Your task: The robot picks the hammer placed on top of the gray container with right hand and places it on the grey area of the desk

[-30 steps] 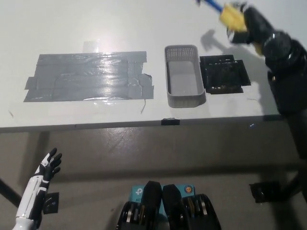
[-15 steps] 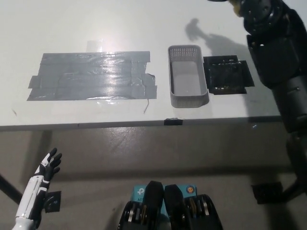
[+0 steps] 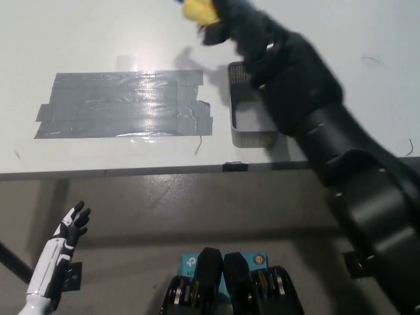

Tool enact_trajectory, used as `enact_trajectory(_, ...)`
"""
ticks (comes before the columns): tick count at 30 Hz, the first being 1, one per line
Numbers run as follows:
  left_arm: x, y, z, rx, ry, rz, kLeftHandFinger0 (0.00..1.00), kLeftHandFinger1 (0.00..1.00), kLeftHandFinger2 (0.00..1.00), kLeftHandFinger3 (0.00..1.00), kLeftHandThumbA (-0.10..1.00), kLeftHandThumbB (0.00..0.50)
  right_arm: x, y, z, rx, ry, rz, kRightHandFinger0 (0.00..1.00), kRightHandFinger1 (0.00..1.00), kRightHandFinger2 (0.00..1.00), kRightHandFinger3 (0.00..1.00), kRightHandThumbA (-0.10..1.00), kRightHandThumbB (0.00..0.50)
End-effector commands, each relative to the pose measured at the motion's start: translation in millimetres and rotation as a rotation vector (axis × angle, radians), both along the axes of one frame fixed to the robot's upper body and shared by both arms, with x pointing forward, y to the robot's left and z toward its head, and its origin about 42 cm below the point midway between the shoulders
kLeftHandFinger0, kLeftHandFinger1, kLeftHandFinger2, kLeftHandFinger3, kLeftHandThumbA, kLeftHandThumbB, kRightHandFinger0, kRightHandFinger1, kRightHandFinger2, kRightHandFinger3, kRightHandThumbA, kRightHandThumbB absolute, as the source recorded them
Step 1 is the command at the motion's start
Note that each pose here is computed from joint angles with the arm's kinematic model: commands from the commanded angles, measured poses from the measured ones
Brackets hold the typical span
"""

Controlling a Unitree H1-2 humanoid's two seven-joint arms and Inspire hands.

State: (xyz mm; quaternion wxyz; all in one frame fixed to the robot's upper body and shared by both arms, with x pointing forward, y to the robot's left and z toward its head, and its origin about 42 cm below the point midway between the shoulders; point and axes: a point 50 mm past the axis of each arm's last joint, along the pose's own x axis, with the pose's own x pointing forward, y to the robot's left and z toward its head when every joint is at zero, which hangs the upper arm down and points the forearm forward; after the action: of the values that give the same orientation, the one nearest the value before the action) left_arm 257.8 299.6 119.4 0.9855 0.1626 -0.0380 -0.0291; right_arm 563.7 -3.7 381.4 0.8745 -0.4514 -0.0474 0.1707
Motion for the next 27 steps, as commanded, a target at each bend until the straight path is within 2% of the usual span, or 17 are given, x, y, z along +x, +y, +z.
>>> enact_trajectory(1,1,-3,11,0.033,-0.025,-0.041,1.0,1.0,1.0,1.0,1.0,0.337,-16,53,67,0.043,-0.215,0.089,0.0,0.39,0.8,0.77,-0.1,0.216)
enact_trajectory(5,3,-8,14,0.034,-0.031,-0.063,1.0,1.0,1.0,1.0,1.0,0.35,-26,78,55,0.034,-0.217,0.112,0.0,0.36,0.75,0.74,-0.1,0.219)
enact_trajectory(6,3,-8,14,0.035,-0.03,-0.065,1.0,1.0,1.0,1.0,1.0,0.353,-26,80,53,0.036,-0.212,0.114,0.03,0.41,0.8,0.78,-0.1,0.222)
enact_trajectory(7,3,-9,15,0.034,-0.028,-0.067,1.0,1.0,1.0,1.0,1.0,0.354,-29,86,47,0.034,-0.2,0.121,0.17,0.57,0.93,0.77,-0.1,0.221)
enact_trajectory(8,3,-9,16,0.035,-0.027,-0.069,1.0,1.0,1.0,1.0,1.0,0.356,-29,86,45,0.034,-0.199,0.119,0.26,0.56,0.73,0.58,-0.1,0.223)
enact_trajectory(9,3,-10,17,0.035,-0.029,-0.073,1.0,1.0,1.0,1.0,1.0,0.35,-31,91,39,0.026,-0.192,0.12,0.12,0.42,0.57,0.63,-0.1,0.219)
enact_trajectory(11,2,-13,18,0.062,-0.026,-0.073,1.0,1.0,1.0,1.0,1.0,0.36,-35,97,31,0.029,-0.167,0.117,0.05,0.3,0.51,1.0,-0.1,0.194)
enact_trajectory(13,2,-15,19,0.061,-0.023,-0.078,1.0,1.0,1.0,1.0,1.0,0.372,-37,100,20,0.028,-0.164,0.11,0.09,0.33,0.5,1.0,-0.1,0.186)
enact_trajectory(14,1,-16,19,0.069,-0.019,-0.079,1.0,1.0,1.0,1.0,1.0,0.376,-38,101,15,0.023,-0.166,0.107,0.08,0.29,0.42,0.9,-0.1,0.192)
enact_trajectory(16,0,-17,20,0.068,-0.016,-0.083,1.0,1.0,1.0,1.0,1.0,0.379,-39,101,6,0.015,-0.156,0.095,0.12,0.33,0.43,0.84,-0.1,0.195)
enact_trajectory(17,1,-19,21,0.056,-0.01,-0.085,1.0,1.0,1.0,1.0,1.0,0.386,-39,100,1,0.009,-0.156,0.092,0.22,0.41,0.49,0.86,-0.1,0.203)
enact_trajectory(18,2,-19,22,0.064,-0.016,-0.088,1.0,1.0,1.0,1.0,1.0,0.377,-40,100,-4,0.009,-0.159,0.088,0.26,0.42,0.49,0.75,-0.1,0.207)
enact_trajectory(20,3,-19,23,0.061,-0.02,-0.09,1.0,1.0,1.0,1.0,1.0,0.366,-41,100,-11,0.011,-0.172,0.079,0.02,0.16,0.24,0.6,-0.1,0.195)
enact_trajectory(22,4,-19,25,0.07,-0.025,-0.09,1.0,1.0,1.0,1.0,1.0,0.36,-41,101,-11,-0.015,-0.161,0.081,0.01,0.12,0.27,0.62,-0.04,0.189)
enact_trajectory(23,5,-18,25,0.073,-0.023,-0.089,1.0,1.0,1.0,1.0,1.0,0.365,-41,103,-13,-0.06,-0.102,0.107,0.42,0.61,0.82,1.0,0.3,0.207)
enact_trajectory(24,5,-19,26,0.086,-0.028,-0.092,1.0,1.0,1.0,1.0,1.0,0.358,-41,103,-17,-0.082,-0.03,0.132,1.0,1.0,1.0,1.0,0.55,0.316)
enact_trajectory(27,6,-19,27,0.08,-0.026,-0.1,1.0,1.0,1.0,1.0,1.0,0.356,-39,97,-24,-0.092,-0.005,0.147,1.0,1.0,1.0,1.0,0.61,0.393)
